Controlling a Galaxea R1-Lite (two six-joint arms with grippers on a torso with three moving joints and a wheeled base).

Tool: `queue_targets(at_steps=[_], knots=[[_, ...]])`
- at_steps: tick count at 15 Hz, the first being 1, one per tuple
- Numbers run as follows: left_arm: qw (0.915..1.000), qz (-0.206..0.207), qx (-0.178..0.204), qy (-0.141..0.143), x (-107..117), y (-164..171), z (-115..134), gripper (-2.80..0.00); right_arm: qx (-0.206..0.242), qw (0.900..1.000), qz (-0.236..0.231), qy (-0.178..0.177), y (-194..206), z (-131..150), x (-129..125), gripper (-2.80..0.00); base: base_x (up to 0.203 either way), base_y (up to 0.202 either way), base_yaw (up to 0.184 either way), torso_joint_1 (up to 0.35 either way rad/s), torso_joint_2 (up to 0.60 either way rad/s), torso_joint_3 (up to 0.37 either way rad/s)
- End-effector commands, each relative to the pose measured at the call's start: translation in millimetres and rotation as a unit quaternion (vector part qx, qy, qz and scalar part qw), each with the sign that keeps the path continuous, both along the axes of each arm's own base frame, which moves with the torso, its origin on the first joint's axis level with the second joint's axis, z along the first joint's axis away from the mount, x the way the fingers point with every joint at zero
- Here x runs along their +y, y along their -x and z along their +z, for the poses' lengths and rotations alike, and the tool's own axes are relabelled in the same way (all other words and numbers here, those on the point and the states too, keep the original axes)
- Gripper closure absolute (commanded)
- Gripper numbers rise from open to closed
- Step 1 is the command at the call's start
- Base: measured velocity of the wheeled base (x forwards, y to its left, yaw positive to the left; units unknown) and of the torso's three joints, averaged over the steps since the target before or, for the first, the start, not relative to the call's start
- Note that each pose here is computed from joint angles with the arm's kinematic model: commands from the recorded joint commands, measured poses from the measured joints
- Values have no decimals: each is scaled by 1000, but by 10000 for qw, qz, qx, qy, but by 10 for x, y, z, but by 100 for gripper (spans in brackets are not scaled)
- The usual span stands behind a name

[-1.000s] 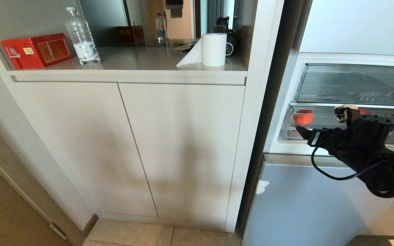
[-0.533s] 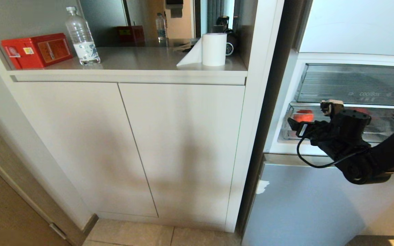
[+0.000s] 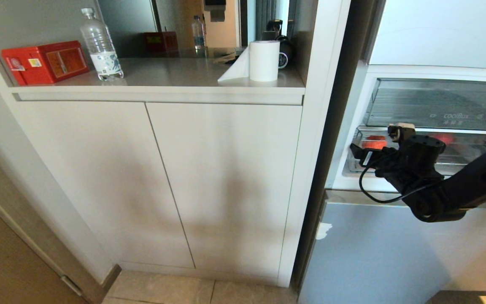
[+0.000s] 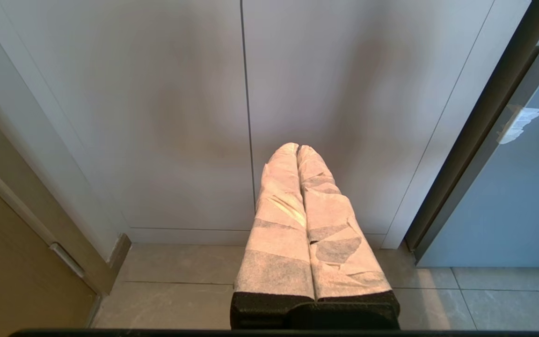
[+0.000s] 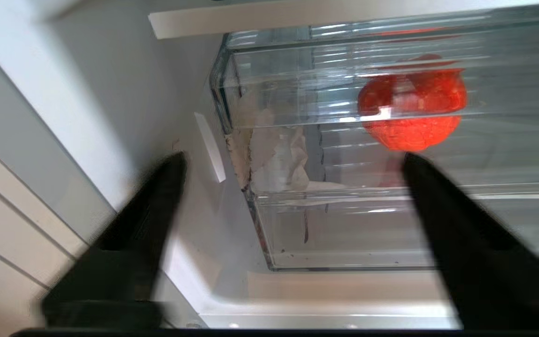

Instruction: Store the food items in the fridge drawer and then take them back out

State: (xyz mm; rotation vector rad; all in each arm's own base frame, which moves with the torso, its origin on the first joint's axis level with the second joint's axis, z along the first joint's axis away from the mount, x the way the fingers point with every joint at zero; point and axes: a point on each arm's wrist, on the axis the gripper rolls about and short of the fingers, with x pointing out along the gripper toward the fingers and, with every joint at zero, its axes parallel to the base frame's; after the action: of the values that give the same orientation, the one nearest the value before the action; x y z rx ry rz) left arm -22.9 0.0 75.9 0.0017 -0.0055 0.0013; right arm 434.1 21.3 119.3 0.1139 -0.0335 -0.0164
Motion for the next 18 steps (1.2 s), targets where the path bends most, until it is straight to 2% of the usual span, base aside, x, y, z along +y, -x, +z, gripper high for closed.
queue_targets(at_steps=[1, 5, 9, 11, 14, 18], knots=[[10000, 1, 5, 1, 0, -1, -4, 0, -52, 10000, 30, -11, -11, 9, 25, 0, 0, 0, 0, 0, 0, 0], [10000, 1, 5, 1, 0, -1, -4, 0, -114, 9998, 155, -17, -76, -2, 153, 0, 0, 0, 0, 0, 0, 0], [10000, 1, 5, 1, 0, -1, -4, 0, -225, 9997, 87, -39, -164, -17, 355, 0, 0, 0, 0, 0, 0, 0], [10000, 1, 5, 1, 0, -1, -4, 0, -176, 9998, 89, -40, -129, -22, 359, 0, 0, 0, 0, 0, 0, 0], [10000, 1, 5, 1, 0, -1, -4, 0, -29, 9999, 113, -80, 79, 41, 338, 0, 0, 0, 0, 0, 0, 0], [10000, 1, 5, 1, 0, -1, -4, 0, 65, 9993, 180, -336, 476, 232, 317, 0, 0, 0, 0, 0, 0, 0]])
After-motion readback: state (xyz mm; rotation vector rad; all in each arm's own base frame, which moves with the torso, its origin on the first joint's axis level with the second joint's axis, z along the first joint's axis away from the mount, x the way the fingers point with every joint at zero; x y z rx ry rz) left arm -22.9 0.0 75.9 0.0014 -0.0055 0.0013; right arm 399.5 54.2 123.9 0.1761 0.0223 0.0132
